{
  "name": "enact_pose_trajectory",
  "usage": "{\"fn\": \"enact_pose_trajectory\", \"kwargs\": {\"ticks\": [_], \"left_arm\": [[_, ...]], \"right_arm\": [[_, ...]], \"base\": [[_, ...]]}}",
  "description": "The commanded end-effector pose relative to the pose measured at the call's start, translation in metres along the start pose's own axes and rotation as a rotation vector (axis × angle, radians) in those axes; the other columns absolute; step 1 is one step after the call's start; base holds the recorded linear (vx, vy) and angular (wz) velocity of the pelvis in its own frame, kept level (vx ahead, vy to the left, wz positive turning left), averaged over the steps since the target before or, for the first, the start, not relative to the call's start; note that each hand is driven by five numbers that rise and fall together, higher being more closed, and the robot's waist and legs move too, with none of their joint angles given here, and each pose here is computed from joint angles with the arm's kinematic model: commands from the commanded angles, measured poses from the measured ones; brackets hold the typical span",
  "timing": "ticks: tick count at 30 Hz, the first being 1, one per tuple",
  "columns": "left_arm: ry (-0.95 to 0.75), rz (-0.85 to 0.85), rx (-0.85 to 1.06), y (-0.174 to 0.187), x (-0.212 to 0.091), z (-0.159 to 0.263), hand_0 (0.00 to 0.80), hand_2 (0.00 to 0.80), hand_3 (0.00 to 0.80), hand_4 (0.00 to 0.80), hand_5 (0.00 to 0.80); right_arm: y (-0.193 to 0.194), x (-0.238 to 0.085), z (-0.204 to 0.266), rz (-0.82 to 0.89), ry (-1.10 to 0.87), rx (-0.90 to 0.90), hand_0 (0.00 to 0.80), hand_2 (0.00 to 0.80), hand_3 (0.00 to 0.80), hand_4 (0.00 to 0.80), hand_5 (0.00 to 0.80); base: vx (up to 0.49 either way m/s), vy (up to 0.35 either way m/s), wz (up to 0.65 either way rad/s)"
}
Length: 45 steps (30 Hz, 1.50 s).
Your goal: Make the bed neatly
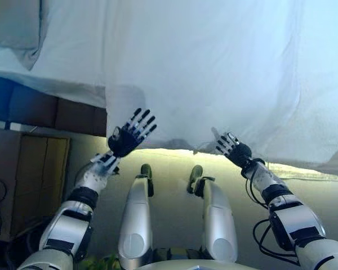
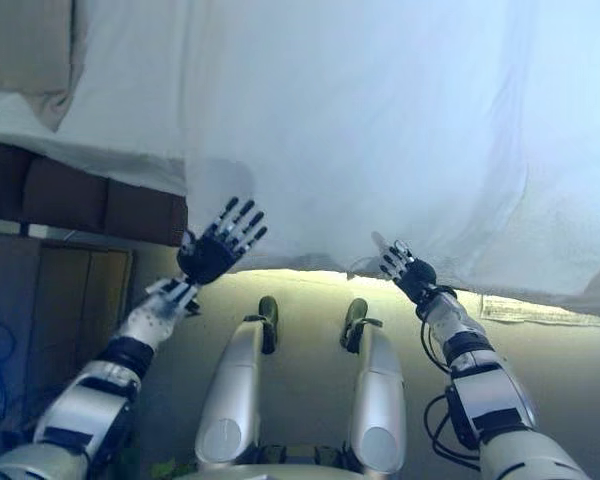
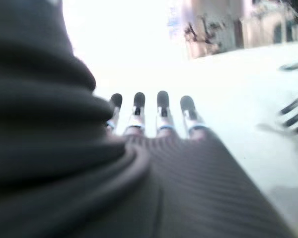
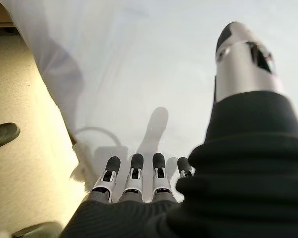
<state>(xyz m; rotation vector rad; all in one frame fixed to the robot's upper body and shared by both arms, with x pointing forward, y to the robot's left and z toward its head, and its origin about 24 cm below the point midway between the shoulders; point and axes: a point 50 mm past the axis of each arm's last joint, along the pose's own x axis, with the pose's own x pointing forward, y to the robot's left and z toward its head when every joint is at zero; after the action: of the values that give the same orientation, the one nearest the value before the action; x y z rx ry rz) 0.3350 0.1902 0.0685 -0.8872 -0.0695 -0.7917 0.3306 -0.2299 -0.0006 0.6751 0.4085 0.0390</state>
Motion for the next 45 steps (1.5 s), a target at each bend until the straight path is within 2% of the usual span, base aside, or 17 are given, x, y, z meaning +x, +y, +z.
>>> {"fn": "enact_pose_trajectory", "kwargs": {"ticks": [1, 8, 14, 21, 26, 33, 37, 45], "left_arm": [[-0.07, -0.017, -0.015, -0.01, 0.022, 0.012, 0.0, 0.0, 0.0, 0.0, 0.0], [-0.225, 0.121, 0.036, -0.006, 0.033, 0.055, 0.0, 0.0, 0.0, 0.0, 0.0], [-0.285, 0.235, 0.102, 0.001, 0.03, 0.081, 0.0, 0.0, 0.0, 0.0, 0.0], [-0.377, 0.445, 0.157, 0.006, 0.016, 0.125, 0.0, 0.0, 0.0, 0.0, 0.0], [-0.464, 0.57, 0.119, 0.011, -0.004, 0.147, 0.0, 0.0, 0.0, 0.0, 0.0], [-0.574, 0.772, 0.005, 0.028, -0.046, 0.15, 0.0, 0.0, 0.0, 0.0, 0.0], [-0.633, 0.883, -0.097, 0.041, -0.079, 0.139, 0.0, 0.0, 0.0, 0.0, 0.0], [-0.616, 1.015, -0.19, 0.056, -0.124, 0.11, 0.0, 0.0, 0.0, 0.0, 0.0]], "right_arm": [[-0.014, -0.008, 0.002, -0.021, 0.013, -0.027, 0.0, 0.0, 0.0, 0.0, 0.0], [-0.023, -0.015, 0.0, -0.04, 0.008, -0.023, 0.0, 0.0, 0.0, 0.0, 0.0], [-0.045, -0.031, 0.003, -0.102, -0.004, -0.003, 0.0, 0.0, 0.0, 0.0, 0.0], [-0.068, -0.051, 0.018, -0.121, -0.052, 0.011, 0.0, 0.0, 0.0, 0.0, 0.0], [-0.076, -0.059, 0.028, -0.114, -0.081, 0.011, 0.0, 0.0, 0.0, 0.0, 0.0], [-0.068, -0.056, 0.04, -0.069, -0.114, -0.009, 0.0, 0.0, 0.0, 0.0, 0.0], [-0.066, -0.056, 0.046, -0.061, -0.137, -0.016, 0.0, 0.0, 0.0, 0.0, 0.0], [-0.074, -0.065, 0.061, -0.077, -0.185, -0.015, 0.0, 0.0, 0.0, 0.0, 0.0]], "base": [[0.052, 0.038, -0.24], [0.032, 0.039, -0.2], [0.003, 0.064, -0.22], [-0.035, 0.069, -0.21], [-0.038, 0.031, -0.1], [-0.018, 0.015, 0.05], [-0.011, 0.009, 0.02], [-0.037, -0.014, 0.08]]}}
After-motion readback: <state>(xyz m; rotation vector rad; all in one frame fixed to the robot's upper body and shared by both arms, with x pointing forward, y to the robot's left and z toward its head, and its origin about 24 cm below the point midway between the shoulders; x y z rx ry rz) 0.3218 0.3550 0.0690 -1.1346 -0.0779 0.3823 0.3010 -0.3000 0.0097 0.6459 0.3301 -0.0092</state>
